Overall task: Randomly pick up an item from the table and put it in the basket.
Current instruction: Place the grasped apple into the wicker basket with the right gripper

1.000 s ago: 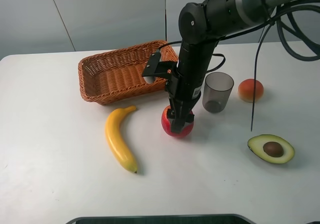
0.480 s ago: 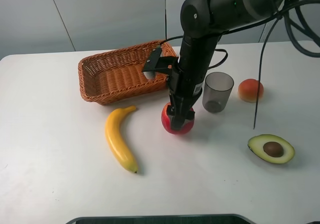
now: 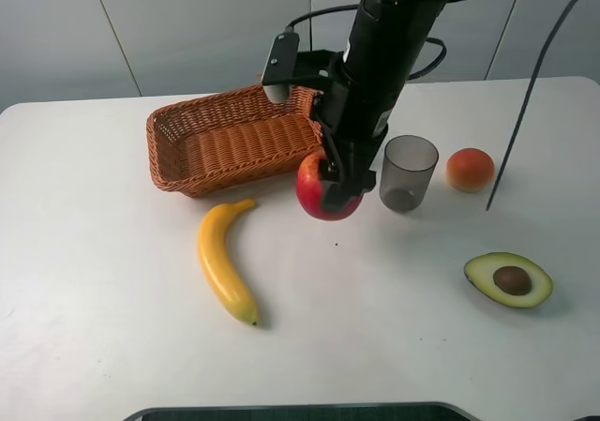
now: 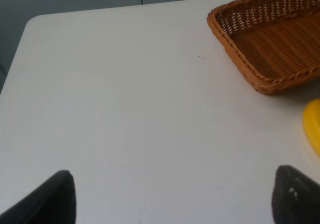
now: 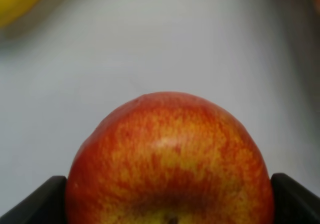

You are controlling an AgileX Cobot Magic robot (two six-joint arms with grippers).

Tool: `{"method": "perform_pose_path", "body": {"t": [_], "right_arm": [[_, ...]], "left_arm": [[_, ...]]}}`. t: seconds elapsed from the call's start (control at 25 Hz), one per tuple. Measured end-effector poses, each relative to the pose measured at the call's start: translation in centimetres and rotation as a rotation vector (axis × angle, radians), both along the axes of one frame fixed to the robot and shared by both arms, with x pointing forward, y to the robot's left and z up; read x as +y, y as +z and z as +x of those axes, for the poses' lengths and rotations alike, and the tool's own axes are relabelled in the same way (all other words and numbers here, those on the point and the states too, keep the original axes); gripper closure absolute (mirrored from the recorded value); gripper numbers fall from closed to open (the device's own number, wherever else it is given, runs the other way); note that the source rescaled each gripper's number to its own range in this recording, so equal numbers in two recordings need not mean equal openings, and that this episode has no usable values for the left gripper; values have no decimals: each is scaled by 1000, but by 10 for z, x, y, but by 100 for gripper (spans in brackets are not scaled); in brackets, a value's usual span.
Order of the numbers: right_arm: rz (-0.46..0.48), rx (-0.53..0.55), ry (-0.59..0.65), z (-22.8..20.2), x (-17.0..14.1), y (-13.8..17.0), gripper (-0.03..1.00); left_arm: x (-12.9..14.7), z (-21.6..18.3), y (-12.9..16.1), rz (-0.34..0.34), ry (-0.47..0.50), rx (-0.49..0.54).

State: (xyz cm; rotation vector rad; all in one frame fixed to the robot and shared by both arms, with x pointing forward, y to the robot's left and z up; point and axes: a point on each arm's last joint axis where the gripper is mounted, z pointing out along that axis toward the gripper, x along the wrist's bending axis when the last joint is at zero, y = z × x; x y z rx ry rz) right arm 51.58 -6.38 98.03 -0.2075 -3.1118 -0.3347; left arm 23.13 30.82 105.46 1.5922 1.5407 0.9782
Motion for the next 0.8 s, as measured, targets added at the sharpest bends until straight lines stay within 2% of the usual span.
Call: {"method": "perform_pose_path", "body": {"t": [0.28,0.52,0.64,0.8], "right_arm": [[65,-83,0,14,11,28,93],[175,-199,-97,30,22,50,93],[213,-228,-144,40,29,51,93],[262,-247,-247,54,39,38,93]], "left_arm": [[0,0,0,0,0,0],[0,0,0,0,0,0],[0,0,0,0,0,0],[0,0,0,0,0,0]]}}
